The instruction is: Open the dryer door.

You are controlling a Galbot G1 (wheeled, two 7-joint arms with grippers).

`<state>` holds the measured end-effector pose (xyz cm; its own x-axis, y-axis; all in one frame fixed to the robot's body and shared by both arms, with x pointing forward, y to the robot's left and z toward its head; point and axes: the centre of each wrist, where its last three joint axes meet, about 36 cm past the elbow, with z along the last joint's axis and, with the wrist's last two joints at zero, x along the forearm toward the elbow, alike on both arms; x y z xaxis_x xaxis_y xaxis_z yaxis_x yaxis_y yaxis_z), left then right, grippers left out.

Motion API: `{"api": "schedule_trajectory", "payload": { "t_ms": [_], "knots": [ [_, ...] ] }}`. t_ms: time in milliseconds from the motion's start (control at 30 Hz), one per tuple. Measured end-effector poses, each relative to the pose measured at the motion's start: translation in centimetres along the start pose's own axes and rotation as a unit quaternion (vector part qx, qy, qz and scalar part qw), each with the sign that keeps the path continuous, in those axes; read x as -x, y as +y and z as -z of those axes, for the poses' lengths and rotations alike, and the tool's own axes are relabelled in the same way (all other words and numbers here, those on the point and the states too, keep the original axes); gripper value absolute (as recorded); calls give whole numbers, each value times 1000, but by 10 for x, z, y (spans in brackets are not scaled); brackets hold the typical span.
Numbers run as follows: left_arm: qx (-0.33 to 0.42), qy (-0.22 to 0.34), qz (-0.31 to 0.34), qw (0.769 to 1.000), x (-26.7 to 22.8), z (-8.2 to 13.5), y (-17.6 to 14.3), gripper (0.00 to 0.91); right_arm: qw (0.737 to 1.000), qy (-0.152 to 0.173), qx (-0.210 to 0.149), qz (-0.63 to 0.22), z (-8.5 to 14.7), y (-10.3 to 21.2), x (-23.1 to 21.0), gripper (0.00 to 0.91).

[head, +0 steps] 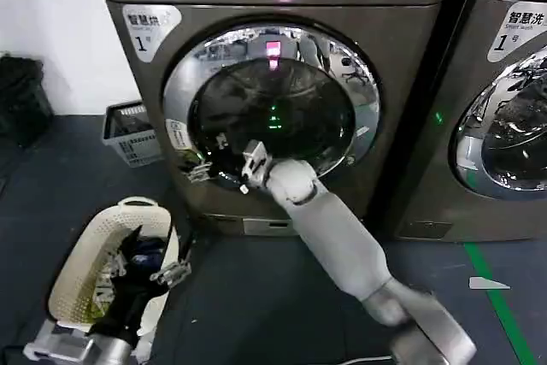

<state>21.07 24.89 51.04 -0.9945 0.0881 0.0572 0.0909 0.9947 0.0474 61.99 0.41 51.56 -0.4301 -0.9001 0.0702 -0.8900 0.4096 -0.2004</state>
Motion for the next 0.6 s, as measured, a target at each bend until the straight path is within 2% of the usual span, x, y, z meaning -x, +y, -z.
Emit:
{"api": "schedule_trajectory", "payload": {
  "t_ms": [267, 433, 600],
  "knots": [
    [-6, 2, -7, 1000, 1, 0, 0, 907, 1000, -2, -3, 10, 3, 3, 5, 907],
    [-2, 4, -12, 1000, 1, 1, 1, 907, 999, -20, 28, 41, -2, 7, 2, 907],
    [23, 8, -5, 1000, 1, 3, 2, 907, 996, -27, 32, 75, -5, 13, -4, 907]
  ]
}}
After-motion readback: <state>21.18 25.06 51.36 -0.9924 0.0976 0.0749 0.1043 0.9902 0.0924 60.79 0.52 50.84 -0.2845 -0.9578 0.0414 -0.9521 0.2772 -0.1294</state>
